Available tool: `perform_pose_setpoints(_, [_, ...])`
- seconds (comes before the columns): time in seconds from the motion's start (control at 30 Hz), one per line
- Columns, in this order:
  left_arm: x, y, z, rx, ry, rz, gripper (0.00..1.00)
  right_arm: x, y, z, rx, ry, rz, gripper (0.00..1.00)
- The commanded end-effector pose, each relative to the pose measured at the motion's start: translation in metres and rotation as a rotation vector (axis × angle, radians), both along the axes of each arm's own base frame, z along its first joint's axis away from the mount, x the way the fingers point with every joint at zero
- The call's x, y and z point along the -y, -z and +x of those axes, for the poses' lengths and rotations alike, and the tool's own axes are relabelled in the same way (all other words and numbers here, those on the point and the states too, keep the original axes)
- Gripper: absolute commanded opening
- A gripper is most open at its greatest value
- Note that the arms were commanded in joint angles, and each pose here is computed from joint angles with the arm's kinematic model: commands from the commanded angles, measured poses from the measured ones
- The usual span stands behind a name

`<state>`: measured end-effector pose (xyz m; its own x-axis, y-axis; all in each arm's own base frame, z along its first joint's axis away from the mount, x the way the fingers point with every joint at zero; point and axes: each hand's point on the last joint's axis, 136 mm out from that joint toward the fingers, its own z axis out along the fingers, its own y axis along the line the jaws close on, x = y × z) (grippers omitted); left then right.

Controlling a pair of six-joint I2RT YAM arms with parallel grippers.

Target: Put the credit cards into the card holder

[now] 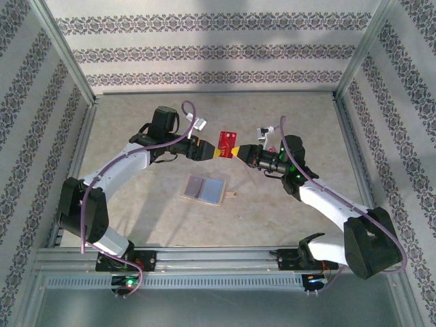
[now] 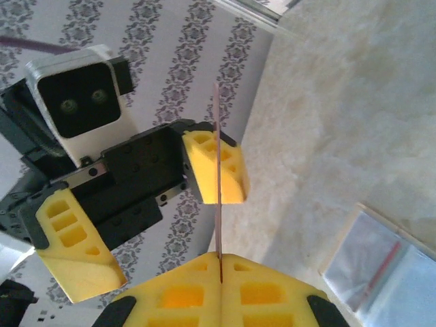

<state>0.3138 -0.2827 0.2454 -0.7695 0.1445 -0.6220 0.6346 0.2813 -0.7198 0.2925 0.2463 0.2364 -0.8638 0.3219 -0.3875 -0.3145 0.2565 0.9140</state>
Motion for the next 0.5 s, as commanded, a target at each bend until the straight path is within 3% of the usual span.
perform_pose_setpoints(0.0, [0.007,-0.029,0.002,0.015,0.049,-0.126,0.76,-0.009,-0.020,-0.008,0.062,-0.042,0.050,0.00])
perform_pose_setpoints(0.1, [0.009,-0.028,0.005,0.003,0.046,-0.131,0.68,-0.013,-0.023,-0.013,0.072,-0.058,0.050,0.00])
perform_pose_setpoints(0.17, [0.009,-0.031,0.006,0.002,0.046,-0.144,0.58,-0.014,-0.019,-0.013,0.063,-0.066,0.044,0.00])
perform_pose_setpoints(0.37, [0.009,-0.030,0.003,-0.003,0.051,-0.166,0.05,-0.015,-0.020,-0.014,0.072,-0.068,0.046,0.00])
perform_pose_setpoints(0.4, [0.009,-0.028,0.002,0.000,0.051,-0.157,0.00,-0.015,-0.021,-0.015,0.076,-0.073,0.048,0.00])
perform_pose_setpoints(0.47, [0.008,-0.025,0.000,-0.001,0.052,-0.144,0.00,-0.016,-0.027,-0.018,0.095,-0.085,0.054,0.00])
